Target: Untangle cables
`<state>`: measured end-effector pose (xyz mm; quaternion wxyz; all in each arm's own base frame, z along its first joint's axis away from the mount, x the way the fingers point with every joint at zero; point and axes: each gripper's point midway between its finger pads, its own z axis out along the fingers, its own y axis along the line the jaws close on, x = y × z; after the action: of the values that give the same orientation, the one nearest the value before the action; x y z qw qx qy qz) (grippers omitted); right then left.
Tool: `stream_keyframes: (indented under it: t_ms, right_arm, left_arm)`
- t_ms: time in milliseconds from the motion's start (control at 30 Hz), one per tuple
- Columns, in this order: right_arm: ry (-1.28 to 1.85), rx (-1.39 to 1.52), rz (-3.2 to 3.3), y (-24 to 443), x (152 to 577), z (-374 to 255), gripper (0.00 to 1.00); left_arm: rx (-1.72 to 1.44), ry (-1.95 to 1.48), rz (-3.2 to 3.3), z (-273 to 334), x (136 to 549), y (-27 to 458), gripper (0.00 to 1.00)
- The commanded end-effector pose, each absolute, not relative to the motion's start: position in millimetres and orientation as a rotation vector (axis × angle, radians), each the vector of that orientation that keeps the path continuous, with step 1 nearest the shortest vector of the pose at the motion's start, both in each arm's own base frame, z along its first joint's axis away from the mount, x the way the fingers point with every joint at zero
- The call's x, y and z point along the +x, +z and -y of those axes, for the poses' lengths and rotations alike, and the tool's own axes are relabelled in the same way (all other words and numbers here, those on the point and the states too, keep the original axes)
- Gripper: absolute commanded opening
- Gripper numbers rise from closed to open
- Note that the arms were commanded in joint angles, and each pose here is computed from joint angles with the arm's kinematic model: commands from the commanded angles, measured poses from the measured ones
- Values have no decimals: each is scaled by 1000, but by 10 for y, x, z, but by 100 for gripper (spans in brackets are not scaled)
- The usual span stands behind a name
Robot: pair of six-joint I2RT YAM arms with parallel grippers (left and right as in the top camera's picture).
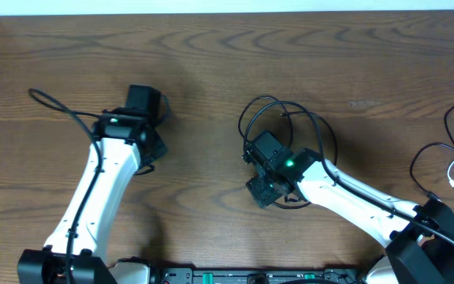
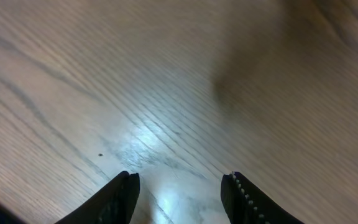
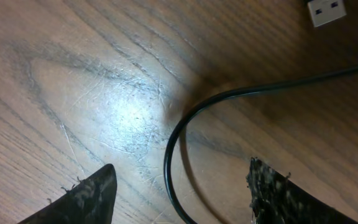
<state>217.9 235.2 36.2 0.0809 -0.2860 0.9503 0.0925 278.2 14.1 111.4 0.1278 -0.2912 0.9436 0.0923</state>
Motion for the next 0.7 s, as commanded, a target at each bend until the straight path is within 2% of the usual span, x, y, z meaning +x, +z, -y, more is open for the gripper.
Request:
stream_keyframes:
  t_ms: [0, 667]
  right_arm:
    - [246, -851, -2852, 309, 2136, -2322, 64]
    - [239, -889, -2858, 129, 1988, -2304, 57]
  left_arm:
    - [-905, 234, -2746, -198, 2792, 1119, 49]
    - [-913, 179, -2775, -140, 2765, 1084, 49]
